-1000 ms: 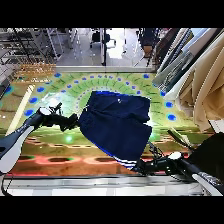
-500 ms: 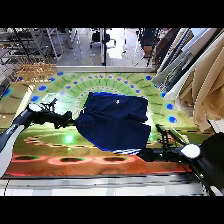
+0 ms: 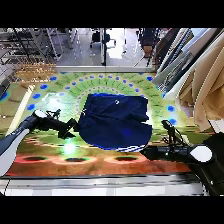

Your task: Fold the clothes and pants, and hang the long-sleeved shirts on hangers.

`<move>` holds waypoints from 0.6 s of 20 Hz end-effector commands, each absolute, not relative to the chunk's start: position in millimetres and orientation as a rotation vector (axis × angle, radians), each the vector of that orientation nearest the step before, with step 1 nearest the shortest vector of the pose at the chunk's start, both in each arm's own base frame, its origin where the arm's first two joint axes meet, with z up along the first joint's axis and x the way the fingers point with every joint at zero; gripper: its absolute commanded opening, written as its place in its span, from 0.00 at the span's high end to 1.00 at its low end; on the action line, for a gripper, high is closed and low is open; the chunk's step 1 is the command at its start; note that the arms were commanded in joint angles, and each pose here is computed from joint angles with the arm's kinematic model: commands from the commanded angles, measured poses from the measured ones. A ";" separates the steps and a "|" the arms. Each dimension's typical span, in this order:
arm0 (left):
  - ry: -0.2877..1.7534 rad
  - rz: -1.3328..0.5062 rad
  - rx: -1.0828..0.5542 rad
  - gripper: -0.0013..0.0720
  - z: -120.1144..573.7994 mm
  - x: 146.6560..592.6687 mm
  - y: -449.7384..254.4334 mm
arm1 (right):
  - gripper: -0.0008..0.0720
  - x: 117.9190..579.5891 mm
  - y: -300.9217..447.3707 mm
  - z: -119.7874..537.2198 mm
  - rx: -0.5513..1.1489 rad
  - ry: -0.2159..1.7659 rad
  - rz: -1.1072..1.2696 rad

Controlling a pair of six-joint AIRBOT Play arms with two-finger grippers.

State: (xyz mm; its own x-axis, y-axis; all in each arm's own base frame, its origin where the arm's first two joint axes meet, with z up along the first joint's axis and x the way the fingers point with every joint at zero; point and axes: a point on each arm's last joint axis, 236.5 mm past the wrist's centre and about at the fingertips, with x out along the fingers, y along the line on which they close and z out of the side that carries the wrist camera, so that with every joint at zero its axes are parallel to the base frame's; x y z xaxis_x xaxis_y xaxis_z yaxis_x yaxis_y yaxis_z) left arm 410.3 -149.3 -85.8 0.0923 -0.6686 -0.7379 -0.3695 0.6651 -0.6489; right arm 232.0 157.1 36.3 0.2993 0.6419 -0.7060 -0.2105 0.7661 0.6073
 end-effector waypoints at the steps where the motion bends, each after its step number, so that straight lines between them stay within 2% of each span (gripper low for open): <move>1: 1.373 -0.202 -1.027 0.56 -85.0 447.6 -148.7 | 0.98 232.0 156.0 36.8 0.438 1.134 0.587; 2: 1.329 -0.177 -1.031 0.73 -85.8 457.7 -143.5 | 0.98 230.8 156.3 36.6 0.437 1.138 0.590; 4: 1.301 -0.152 -1.031 0.83 -90.8 465.0 -138.5 | 0.98 225.3 157.8 35.8 0.417 1.151 0.615; 6: 1.331 -0.162 -1.028 0.97 -96.3 459.2 -141.3 | 0.98 221.6 158.7 35.4 0.412 1.163 0.626; 9: 1.370 -0.231 -0.994 0.98 -92.1 448.2 -149.0 | 0.98 219.4 159.2 35.6 0.410 1.170 0.632; 12: 1.300 -0.388 -0.854 0.98 -57.7 444.5 -141.5 | 0.98 219.8 159.5 59.2 0.350 1.109 0.671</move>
State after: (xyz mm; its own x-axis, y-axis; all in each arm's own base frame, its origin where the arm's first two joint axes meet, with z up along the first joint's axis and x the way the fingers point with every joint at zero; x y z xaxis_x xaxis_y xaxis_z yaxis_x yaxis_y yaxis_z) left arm 449.0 -144.0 -81.8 0.2608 -0.6630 -0.7017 -0.3526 0.6113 -0.7085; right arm 221.7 158.8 43.9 0.2667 0.6496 -0.7120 -0.2665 0.7596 0.5932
